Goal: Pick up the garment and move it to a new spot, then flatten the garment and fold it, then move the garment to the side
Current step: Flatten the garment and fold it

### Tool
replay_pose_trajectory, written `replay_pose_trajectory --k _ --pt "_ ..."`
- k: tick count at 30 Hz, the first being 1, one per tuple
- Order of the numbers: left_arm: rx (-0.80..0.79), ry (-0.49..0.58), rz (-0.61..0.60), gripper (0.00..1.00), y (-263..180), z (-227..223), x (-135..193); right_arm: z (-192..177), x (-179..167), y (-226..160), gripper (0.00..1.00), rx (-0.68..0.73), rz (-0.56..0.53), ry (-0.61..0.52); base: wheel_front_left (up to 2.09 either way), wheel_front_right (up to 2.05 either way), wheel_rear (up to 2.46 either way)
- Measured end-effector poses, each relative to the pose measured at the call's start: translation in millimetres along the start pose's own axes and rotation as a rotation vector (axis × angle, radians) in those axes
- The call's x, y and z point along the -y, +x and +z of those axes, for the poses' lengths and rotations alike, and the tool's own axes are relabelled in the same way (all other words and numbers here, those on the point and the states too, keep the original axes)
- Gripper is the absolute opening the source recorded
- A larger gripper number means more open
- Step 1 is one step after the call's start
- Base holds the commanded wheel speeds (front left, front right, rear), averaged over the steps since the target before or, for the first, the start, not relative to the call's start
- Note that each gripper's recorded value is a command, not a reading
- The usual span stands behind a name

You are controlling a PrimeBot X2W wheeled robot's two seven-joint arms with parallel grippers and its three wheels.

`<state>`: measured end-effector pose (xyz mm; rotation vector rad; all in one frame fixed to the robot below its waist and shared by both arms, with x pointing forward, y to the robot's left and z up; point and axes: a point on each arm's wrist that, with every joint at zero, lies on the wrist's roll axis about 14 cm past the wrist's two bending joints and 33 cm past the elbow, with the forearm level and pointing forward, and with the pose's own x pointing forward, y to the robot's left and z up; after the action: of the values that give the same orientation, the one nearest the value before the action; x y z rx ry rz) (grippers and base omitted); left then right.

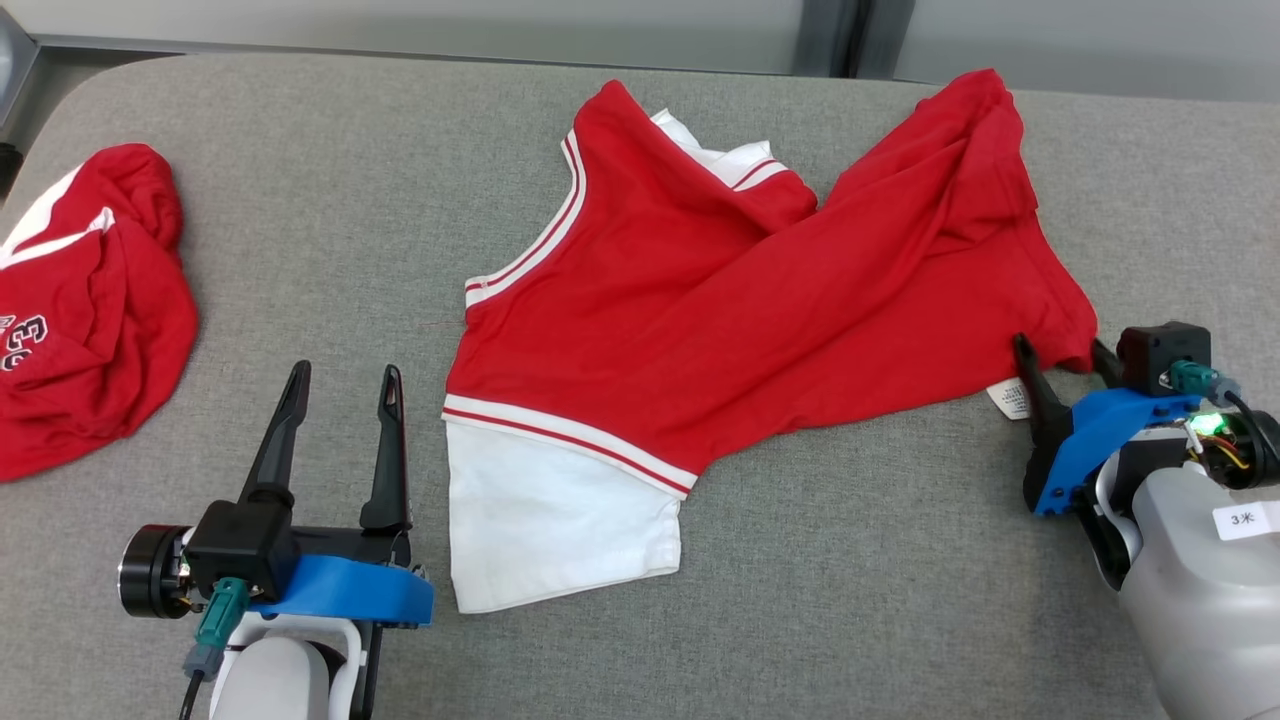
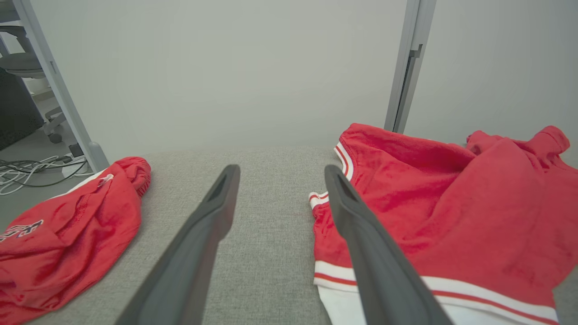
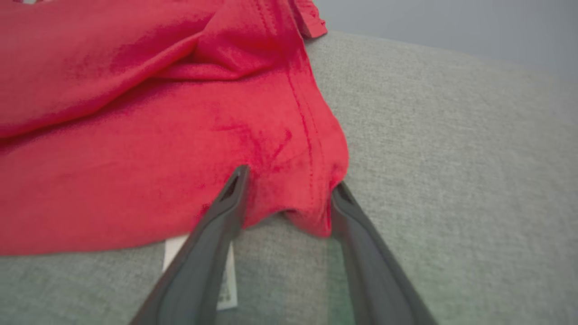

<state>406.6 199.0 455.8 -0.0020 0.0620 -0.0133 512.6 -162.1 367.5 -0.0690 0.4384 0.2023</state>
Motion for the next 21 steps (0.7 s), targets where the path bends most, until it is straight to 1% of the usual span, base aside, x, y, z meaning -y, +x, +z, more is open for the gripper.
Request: replay_pose_trajectory --k 3,6,11,16,21 --pt "0.007 0.000 0.004 1.00 -0.7 2.5 -0.3 5.0 -3.1 -3.9 0.00 0.028 0.009 -0.008 0.00 0.00 0.00" --pt "0.012 -0.002 0.003 1.00 -4.1 4.7 0.3 22.1 -3.1 -9.6 0.00 0.092 0.010 -0.007 0.00 0.00 0.00" --pt "0.033 -0.005 -0.005 1.00 -13.4 12.7 4.1 39.8 -7.9 -34.1 0.00 0.188 0.018 -0.007 0.00 0.00 0.00" --pt "0.045 -0.005 -0.026 1.00 -20.2 16.9 11.4 37.3 -11.0 -66.7 0.00 0.239 0.017 0.015 0.00 0.00 0.00" --pt "0.065 -0.005 -0.048 1.00 -24.5 23.8 18.8 23.2 0.2 -101.6 0.00 0.258 -0.027 0.055 0.00 0.00 0.00"
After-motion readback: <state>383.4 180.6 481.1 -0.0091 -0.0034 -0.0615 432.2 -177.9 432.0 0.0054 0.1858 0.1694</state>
